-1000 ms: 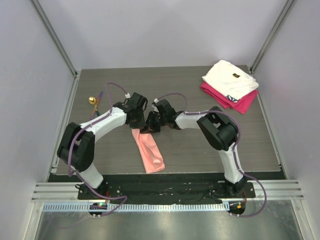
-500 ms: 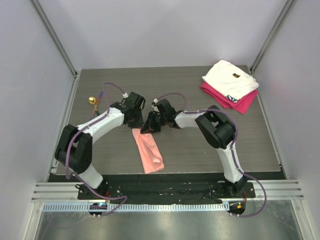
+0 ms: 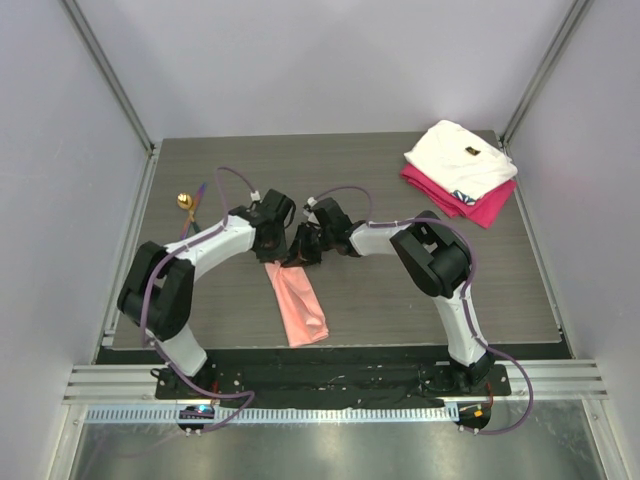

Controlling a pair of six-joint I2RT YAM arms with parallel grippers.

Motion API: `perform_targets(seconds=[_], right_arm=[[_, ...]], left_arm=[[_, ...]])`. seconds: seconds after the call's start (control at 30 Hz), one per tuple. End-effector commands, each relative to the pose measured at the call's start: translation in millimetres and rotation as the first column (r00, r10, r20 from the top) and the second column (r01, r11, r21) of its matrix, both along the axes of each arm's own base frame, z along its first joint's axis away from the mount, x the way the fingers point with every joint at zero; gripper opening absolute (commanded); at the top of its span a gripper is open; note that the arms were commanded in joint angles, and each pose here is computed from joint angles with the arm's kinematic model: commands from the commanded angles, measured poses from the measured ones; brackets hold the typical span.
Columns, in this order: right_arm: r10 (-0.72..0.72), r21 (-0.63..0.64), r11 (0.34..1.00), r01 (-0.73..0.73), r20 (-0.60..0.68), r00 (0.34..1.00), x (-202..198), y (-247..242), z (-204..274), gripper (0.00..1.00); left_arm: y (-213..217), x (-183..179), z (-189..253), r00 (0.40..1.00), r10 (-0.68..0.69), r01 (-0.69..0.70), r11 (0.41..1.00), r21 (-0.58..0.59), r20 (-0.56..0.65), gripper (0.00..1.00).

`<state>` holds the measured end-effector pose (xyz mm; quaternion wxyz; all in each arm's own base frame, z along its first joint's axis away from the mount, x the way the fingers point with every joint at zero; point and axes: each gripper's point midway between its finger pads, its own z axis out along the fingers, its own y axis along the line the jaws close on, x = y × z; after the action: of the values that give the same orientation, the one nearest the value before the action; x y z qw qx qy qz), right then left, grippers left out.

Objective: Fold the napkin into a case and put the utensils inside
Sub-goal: Stuff the top corner of the smaller-rectangle-folded napkin into the folded napkin.

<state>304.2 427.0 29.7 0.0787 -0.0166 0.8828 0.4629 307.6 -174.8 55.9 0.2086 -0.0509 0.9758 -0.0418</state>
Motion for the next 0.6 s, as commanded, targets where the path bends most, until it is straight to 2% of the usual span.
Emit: perform_targets(seconds=[0.0,0.33,0.5,0.53,0.57], right_arm=[[0.004,0.047,0.999,-0.006,0.050,0.999,6.7,4.7,27.7,0.05],[0.003,0.049,0.999,-0.005,0.047,0.999,6.6,5.8,28.2,0.03],[0.006,0.044,0.999,-0.008,0.044,0.999,6.9,6.2,26.1,0.03],[0.005,0.046,0.999,-0.007,0.043,0.999,7.0,6.4,26.3,0.03],[0.005,0.046,0.999,-0.007,0.043,0.999,7.0,6.4,26.3,0.03]], left_arm=[[4.7,1.8,-4.9,1.000,-0.018,0.017,0.998,0.058,0.005,0.28],[1.2,9.7,-17.3,1.000,-0.025,0.025,0.997,0.077,-0.001,0.29],[-4.9,11.6,-19.7,0.999,-0.036,0.036,0.998,0.052,-0.003,0.19],[-5.6,11.1,-19.2,0.999,-0.036,0.036,0.998,0.046,-0.001,0.11],[-6.2,11.5,-16.4,0.999,-0.035,0.035,0.999,0.039,0.006,0.08]])
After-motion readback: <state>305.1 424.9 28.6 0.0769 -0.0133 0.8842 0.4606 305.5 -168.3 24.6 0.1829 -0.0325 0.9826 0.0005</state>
